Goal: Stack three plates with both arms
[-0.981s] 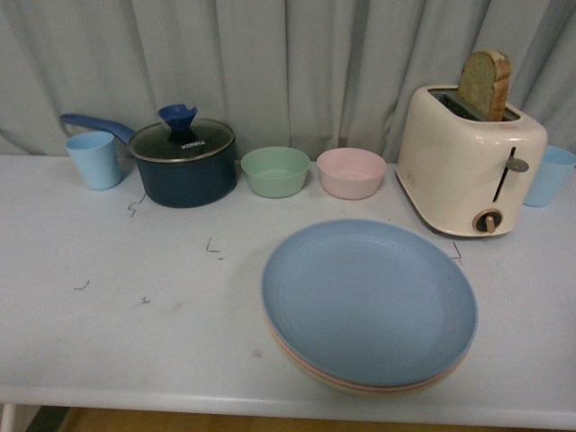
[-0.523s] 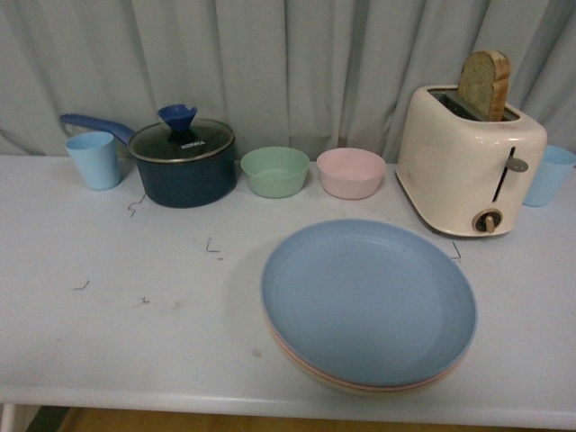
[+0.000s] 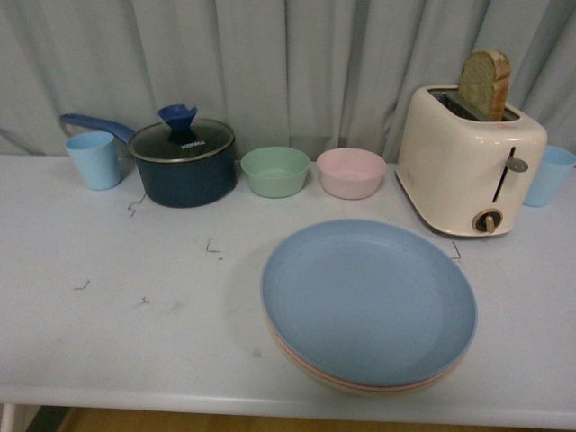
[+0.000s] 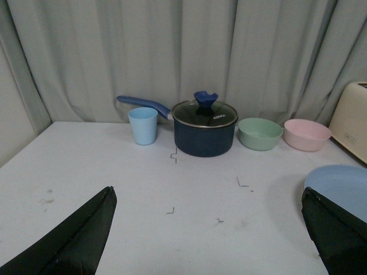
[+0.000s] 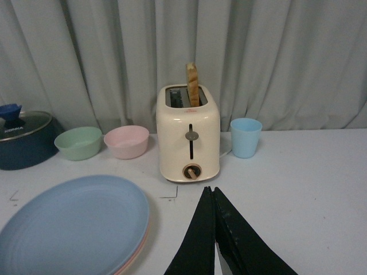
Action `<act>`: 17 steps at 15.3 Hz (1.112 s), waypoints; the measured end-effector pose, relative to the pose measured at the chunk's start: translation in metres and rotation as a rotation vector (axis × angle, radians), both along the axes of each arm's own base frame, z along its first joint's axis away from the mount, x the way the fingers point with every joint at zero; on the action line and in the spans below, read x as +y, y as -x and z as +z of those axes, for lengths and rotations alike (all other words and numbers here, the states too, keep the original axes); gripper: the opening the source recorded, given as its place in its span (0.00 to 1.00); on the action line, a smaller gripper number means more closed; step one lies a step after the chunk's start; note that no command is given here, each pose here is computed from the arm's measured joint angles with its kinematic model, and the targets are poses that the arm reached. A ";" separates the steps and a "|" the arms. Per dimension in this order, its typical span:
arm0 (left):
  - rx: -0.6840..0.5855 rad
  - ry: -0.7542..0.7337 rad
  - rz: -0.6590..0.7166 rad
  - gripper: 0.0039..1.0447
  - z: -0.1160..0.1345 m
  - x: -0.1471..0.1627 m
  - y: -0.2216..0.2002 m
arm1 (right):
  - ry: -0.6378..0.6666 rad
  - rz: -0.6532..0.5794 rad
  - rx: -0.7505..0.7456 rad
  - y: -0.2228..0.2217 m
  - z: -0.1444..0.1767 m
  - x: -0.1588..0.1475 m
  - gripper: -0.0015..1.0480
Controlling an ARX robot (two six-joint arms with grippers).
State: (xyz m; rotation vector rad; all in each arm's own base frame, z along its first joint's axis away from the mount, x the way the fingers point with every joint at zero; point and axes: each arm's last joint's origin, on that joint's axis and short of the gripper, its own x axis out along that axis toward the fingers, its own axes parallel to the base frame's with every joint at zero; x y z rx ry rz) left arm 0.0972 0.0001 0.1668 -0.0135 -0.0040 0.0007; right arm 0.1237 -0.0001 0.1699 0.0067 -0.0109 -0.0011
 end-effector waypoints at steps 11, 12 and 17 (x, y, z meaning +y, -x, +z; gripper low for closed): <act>0.000 0.000 0.000 0.94 0.000 0.000 0.000 | 0.000 0.000 0.036 0.020 -0.004 0.000 0.02; 0.000 0.000 0.001 0.94 0.000 0.000 0.000 | 0.000 0.001 0.025 0.026 -0.005 0.000 0.02; 0.000 0.000 0.000 0.94 0.000 0.000 0.000 | 0.001 0.001 0.005 0.027 -0.003 0.000 0.15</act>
